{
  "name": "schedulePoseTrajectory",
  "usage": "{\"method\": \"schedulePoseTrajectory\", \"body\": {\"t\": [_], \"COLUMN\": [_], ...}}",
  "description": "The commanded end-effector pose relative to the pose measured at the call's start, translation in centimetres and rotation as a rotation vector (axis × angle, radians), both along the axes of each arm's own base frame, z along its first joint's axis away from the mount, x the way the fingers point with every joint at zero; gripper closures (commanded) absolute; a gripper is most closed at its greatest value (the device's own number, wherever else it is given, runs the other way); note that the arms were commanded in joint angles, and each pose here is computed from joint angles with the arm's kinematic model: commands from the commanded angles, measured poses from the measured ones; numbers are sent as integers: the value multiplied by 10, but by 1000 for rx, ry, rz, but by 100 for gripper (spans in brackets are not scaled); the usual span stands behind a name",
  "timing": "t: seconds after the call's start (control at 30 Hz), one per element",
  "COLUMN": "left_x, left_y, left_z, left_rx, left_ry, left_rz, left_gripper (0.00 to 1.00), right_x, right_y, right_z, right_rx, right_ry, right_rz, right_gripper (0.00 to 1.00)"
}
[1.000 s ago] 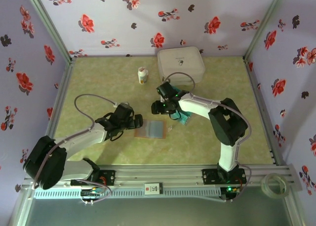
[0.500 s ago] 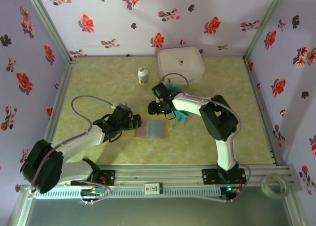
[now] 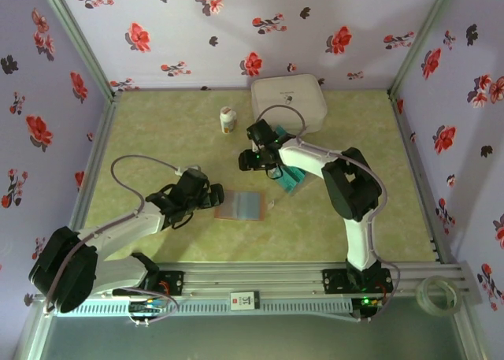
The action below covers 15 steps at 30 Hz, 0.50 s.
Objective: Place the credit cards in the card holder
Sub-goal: Rotate the storage box at the center of the table, then pick up the credit card from the storage box.
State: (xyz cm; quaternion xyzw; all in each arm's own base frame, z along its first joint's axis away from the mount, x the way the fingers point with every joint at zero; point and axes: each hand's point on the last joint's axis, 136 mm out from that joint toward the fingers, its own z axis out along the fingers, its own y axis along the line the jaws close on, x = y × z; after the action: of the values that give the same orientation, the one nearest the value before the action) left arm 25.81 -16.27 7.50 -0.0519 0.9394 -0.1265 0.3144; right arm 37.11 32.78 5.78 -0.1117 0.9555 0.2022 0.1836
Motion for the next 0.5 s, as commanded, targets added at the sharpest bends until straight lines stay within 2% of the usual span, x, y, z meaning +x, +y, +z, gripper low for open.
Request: {"method": "schedulePoseTrajectory", "body": {"t": [0.0, 0.2, 0.47], "left_x": [-1, 0, 5], "left_y": [8, 7, 5], "left_z": [-3, -2, 4], "left_rx": [22, 42, 66], "left_ry": [0, -3, -7], "left_rz": [25, 4, -9], "left_gripper": [0, 0, 0], "right_x": [-13, -23, -40], "right_y": [6, -39, -90], "right_z": [58, 93, 80], "right_rx": [98, -21, -242], "right_ry": [-67, -201, -194], "right_rz": [65, 20, -9], "right_gripper": [42, 35, 40]}}
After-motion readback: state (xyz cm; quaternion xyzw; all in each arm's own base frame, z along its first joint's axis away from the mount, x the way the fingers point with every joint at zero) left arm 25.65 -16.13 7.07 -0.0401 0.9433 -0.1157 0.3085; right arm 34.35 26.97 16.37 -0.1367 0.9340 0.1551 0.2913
